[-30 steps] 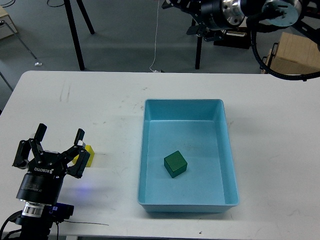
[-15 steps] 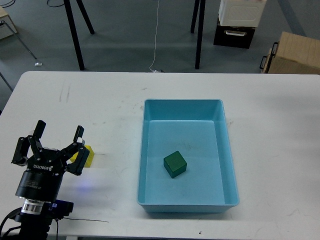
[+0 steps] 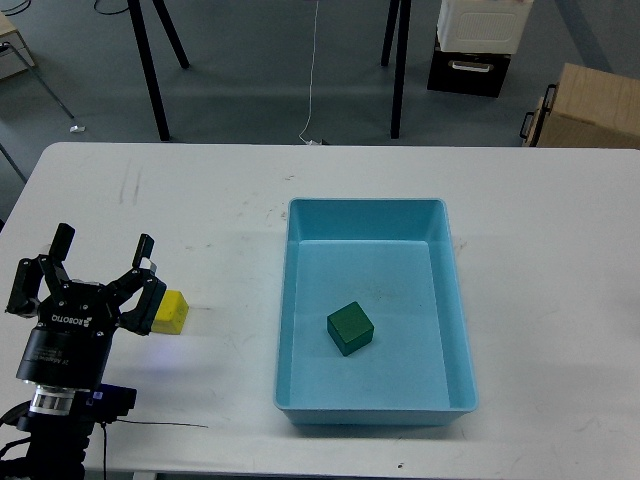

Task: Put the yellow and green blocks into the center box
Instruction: 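Raise the left gripper up and away from the yellow cube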

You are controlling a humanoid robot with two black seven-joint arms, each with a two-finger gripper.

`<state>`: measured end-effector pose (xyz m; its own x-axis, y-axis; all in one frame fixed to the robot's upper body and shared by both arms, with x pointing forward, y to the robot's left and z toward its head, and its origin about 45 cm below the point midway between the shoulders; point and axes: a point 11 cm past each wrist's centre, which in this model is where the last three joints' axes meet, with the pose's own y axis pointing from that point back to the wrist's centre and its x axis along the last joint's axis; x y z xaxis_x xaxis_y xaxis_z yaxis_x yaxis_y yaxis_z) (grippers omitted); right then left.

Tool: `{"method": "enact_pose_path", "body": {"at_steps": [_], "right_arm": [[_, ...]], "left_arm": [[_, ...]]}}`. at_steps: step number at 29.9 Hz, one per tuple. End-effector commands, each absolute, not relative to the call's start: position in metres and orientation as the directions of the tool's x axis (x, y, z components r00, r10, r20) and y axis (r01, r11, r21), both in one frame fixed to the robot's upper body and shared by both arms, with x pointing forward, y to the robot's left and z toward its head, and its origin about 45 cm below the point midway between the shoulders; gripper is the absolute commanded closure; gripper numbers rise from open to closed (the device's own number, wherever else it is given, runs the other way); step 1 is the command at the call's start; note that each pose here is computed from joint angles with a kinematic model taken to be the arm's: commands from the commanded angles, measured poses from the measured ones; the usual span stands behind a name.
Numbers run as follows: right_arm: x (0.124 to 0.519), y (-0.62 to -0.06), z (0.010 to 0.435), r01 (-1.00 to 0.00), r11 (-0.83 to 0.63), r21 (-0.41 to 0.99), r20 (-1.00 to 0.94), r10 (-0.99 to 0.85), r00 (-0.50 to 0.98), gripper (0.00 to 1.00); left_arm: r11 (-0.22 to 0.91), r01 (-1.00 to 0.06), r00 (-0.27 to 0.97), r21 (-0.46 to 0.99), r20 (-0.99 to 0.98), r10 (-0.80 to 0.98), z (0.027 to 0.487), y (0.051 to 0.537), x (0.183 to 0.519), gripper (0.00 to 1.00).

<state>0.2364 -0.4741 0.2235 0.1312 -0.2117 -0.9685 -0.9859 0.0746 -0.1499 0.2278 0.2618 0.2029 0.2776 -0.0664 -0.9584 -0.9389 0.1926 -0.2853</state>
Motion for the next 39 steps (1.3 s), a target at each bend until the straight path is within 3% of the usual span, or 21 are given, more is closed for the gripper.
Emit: {"method": "enact_pose_path", "body": {"at_steps": [1, 11, 14, 19, 24, 32, 35, 39], "right_arm": [[0.207, -0.45, 0.197, -0.988, 0.104, -0.111, -0.988, -0.122, 0.098, 0.04], [0.199, -0.454, 0.196, -0.99, 0.107, -0.095, -0.988, -0.135, 0.08, 0.04], [0.192, -0.463, 0.198, -0.994, 0.092, -0.061, -0.982, -0.182, 0.044, 0.04], [0.189, -0.476, 0.216, -0.996, 0.072, -0.06, -0.967, -0.253, 0.04, 0.04], [0.186, -0.476, 0.221, -0.995, 0.072, -0.072, -0.965, -0.259, 0.051, 0.04], [0.177, -0.472, 0.22, -0.989, 0.112, -0.096, -0.973, -0.222, 0.069, 0.04], [0.176, -0.465, 0.214, -0.988, 0.121, -0.098, -0.979, -0.192, 0.074, 0.04], [0.175, -0.458, 0.21, -0.987, 0.126, -0.103, -0.983, -0.166, 0.081, 0.04]], "left_arm": [[0.187, -0.939, 0.281, -0.288, -0.958, -0.064, 0.204, 0.263, 0.228, 0.0], [0.222, -0.913, 0.347, -0.343, -0.938, -0.023, 0.228, 0.27, 0.233, 0.0], [0.245, -0.899, 0.377, -0.364, -0.926, 0.004, 0.236, 0.274, 0.244, 0.0], [0.167, -0.911, 0.392, -0.377, -0.918, 0.064, 0.237, 0.314, 0.279, 0.0], [0.12, -0.863, 0.491, -0.49, -0.871, -0.022, 0.272, 0.325, 0.306, 0.0], [0.351, -0.782, 0.614, -0.514, -0.733, 0.294, 0.369, 0.369, 0.321, 0.0], [0.524, -0.719, 0.676, -0.458, -0.636, 0.372, 0.406, 0.345, 0.334, 0.0], [0.731, -0.633, 0.746, -0.256, -0.454, 0.487, 0.432, 0.303, 0.344, 0.0]]}}
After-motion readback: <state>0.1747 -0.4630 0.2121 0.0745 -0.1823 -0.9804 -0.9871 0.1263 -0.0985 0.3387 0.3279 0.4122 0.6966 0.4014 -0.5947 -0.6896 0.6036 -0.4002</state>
